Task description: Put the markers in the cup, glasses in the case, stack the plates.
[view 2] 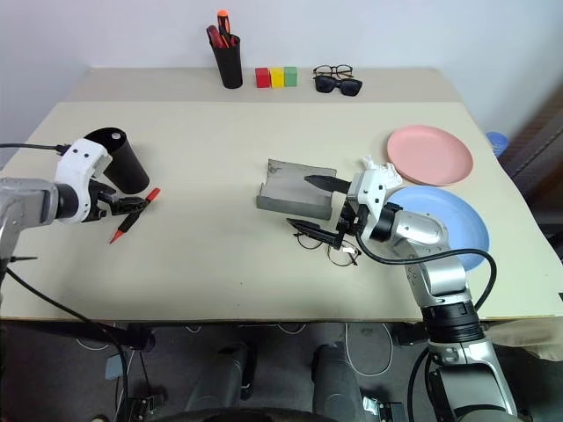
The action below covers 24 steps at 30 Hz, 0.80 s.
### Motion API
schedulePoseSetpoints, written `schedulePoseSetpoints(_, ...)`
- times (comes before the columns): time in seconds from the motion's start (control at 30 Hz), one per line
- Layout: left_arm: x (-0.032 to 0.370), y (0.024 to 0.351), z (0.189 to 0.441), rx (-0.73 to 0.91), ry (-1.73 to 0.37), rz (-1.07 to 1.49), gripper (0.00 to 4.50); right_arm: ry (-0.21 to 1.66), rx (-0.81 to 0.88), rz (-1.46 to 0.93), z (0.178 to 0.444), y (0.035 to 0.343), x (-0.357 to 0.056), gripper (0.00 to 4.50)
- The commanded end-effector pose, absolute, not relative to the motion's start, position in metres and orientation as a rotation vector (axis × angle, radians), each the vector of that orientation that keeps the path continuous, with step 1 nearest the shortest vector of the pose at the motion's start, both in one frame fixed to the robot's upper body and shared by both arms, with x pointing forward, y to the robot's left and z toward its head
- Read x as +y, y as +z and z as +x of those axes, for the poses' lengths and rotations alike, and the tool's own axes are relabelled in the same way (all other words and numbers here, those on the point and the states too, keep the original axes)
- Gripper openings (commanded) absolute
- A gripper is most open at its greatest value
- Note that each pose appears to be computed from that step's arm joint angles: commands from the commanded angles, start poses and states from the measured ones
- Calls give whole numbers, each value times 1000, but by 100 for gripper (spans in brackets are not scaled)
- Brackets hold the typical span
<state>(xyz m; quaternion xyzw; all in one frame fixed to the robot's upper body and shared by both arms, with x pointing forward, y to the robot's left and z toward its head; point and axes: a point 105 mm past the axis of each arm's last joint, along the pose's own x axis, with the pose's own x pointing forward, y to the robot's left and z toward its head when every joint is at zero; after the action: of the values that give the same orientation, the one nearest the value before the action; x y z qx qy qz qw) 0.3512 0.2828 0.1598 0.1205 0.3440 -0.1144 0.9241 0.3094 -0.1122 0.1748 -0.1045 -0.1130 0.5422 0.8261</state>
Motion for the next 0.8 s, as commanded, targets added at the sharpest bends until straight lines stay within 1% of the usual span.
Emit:
schedulePoseSetpoints(0.03, 283, 154, 358, 746, -211, 269, 397, 1125, -287, -245, 307, 186, -118, 450)
schedulePoseSetpoints(0.13, 281, 142, 364, 786, -191, 260, 397, 1105, -283, -250, 305, 185, -123, 450)
schedulePoseSetpoints(0.2, 283, 135, 367, 799, -169, 262, 344, 1094, -281, -252, 304, 185, -125, 450)
schedulePoseSetpoints(0.23, 283, 132, 367, 807, -166, 260, 311, 1088, -279, -254, 303, 184, -127, 450)
schedulePoseSetpoints(0.33, 282, 129, 367, 815, -164, 248, 169, 1077, -275, -258, 301, 184, -130, 450)
schedulePoseSetpoints(0.4, 281, 129, 367, 808, -175, 243, 61, 1072, -271, -261, 301, 183, -131, 450)
schedulePoseSetpoints(0.43, 279, 131, 367, 789, -191, 244, 15, 1070, -271, -261, 301, 183, -131, 450)
schedulePoseSetpoints(0.5, 269, 138, 367, 731, -260, 254, 7, 1067, -271, -262, 301, 184, -131, 450)
schedulePoseSetpoints(0.53, 256, 146, 364, 680, -342, 248, 7, 1066, -270, -262, 301, 184, -131, 450)
schedulePoseSetpoints(0.63, 212, 171, 344, 500, -605, 295, 7, 1060, -269, -263, 303, 183, -132, 450)
schedulePoseSetpoints(0.7, 184, 203, 337, 215, -678, 324, 7, 1054, -272, -264, 305, 184, -133, 450)
schedulePoseSetpoints(0.77, 172, 233, 335, -30, -640, 321, 7, 1051, -278, -262, 307, 185, -132, 450)
schedulePoseSetpoints(0.8, 171, 252, 338, -181, -568, 313, 7, 1051, -286, -256, 308, 187, -131, 450)
